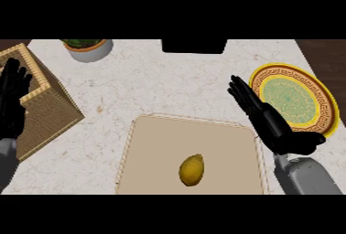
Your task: Pick the lemon from the tray and place it in the plate
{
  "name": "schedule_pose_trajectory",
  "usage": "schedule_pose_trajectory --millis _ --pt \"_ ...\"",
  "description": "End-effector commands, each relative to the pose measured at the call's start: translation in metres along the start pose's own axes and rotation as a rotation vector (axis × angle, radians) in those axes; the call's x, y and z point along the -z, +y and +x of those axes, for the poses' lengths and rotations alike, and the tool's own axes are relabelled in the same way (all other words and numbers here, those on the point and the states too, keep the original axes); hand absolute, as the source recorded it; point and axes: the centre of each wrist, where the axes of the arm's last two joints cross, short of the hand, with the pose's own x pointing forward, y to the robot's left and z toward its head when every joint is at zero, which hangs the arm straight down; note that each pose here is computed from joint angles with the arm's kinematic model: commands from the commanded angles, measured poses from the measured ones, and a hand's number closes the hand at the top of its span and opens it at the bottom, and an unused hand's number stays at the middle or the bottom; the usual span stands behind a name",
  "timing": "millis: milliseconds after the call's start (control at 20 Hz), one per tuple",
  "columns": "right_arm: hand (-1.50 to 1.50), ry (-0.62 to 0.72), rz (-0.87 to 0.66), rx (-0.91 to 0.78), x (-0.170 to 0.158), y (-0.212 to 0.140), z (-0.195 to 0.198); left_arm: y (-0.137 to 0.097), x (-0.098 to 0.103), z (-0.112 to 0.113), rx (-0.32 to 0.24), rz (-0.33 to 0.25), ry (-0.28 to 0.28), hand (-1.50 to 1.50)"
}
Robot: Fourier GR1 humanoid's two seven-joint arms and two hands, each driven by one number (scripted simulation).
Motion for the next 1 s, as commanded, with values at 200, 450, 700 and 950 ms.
schedule_pose_trajectory --millis 200,450,700,950 --pt "1.5 0.003 -0.342 0.088 -0.034 0.003 -0.01 -0.013 -0.027 -0.033 0.031 -0.133 0.155 0.0" --pt "-1.5 0.042 -0.726 -0.165 -0.072 -0.019 -0.035 -0.004 -0.032 -0.034 0.028 -0.128 0.211 0.0" --pt "-1.5 0.027 -0.607 -0.174 -0.106 0.05 -0.066 -0.023 -0.042 -0.032 -0.005 -0.232 0.234 0.0" --pt "-1.5 0.117 -0.489 -0.348 -0.134 0.063 -0.076 -0.031 -0.043 -0.031 0.01 -0.24 0.229 0.0"
